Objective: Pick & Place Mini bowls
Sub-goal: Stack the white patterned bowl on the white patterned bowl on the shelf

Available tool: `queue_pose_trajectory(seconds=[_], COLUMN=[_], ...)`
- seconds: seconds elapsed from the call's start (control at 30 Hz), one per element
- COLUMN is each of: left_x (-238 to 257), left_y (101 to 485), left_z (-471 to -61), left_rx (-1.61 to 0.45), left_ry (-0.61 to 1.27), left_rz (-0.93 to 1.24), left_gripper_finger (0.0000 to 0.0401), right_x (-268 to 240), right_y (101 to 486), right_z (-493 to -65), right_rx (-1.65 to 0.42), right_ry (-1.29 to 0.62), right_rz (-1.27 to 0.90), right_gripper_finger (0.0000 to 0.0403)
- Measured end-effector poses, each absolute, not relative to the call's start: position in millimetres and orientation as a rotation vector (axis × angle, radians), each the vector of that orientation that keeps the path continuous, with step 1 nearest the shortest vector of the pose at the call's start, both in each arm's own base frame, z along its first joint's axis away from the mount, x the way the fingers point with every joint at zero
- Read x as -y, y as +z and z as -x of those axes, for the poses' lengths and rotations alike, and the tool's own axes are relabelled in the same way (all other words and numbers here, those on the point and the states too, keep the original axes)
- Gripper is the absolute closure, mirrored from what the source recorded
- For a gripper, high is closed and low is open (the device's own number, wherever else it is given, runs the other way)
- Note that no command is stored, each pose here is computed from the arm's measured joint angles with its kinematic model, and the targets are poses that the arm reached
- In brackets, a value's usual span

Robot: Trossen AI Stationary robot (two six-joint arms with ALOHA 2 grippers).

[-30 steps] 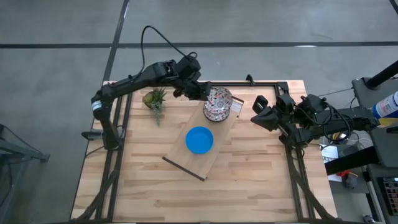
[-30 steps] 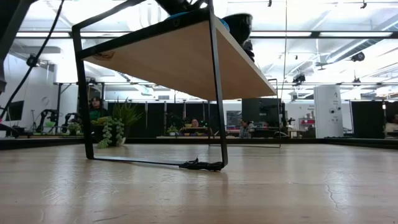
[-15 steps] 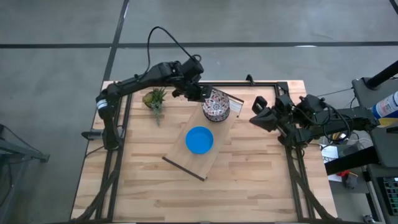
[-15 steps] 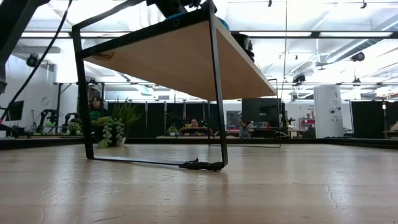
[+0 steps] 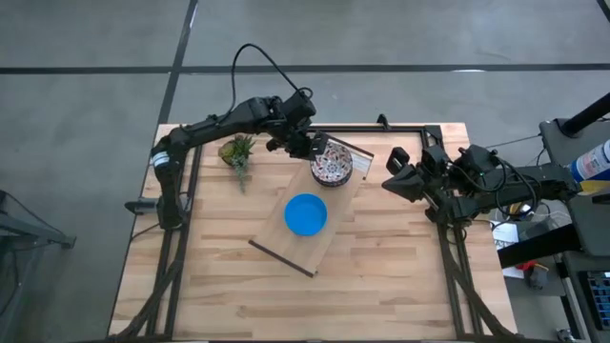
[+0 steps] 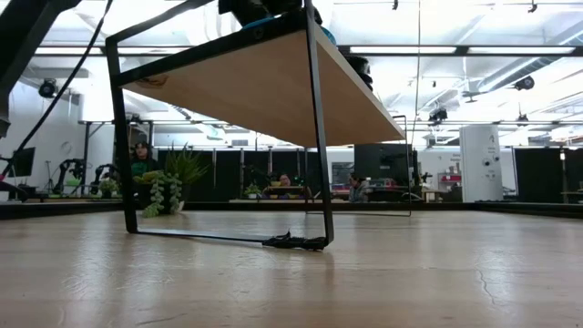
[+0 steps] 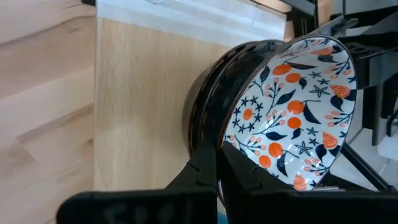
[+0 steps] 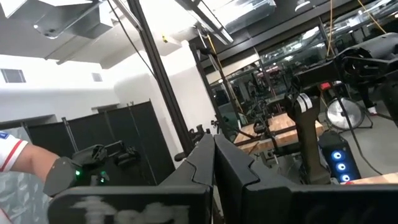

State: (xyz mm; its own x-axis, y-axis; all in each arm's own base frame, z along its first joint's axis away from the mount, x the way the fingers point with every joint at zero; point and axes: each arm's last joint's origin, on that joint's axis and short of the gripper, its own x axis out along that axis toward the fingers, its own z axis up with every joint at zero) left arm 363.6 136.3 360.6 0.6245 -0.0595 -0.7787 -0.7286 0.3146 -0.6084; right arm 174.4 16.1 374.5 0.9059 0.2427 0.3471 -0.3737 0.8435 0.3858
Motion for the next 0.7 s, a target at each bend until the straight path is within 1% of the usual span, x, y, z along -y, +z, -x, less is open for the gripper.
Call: queue_pose_trajectory(seconds=[0.27,0.7], left_x=[-135.5,-132.8], left_y=[360.9,361.3], left_z=[-363.4,-364.3], left_rx=[-0.813,-0.825], left_ry=[0.504,0.471], left_rz=[1.180,1.132], left_gripper_finger=[0.0388,0.0341], right_x=[-16.1,-16.1], right_y=[374.5,374.5], right_z=[-174.4,-174.4], right_rx=[0.293,0.293], right_ry=[0.330,0.330], right_rz=[-0.463,-0.463], right_gripper_finger=[0.0394,0.0394])
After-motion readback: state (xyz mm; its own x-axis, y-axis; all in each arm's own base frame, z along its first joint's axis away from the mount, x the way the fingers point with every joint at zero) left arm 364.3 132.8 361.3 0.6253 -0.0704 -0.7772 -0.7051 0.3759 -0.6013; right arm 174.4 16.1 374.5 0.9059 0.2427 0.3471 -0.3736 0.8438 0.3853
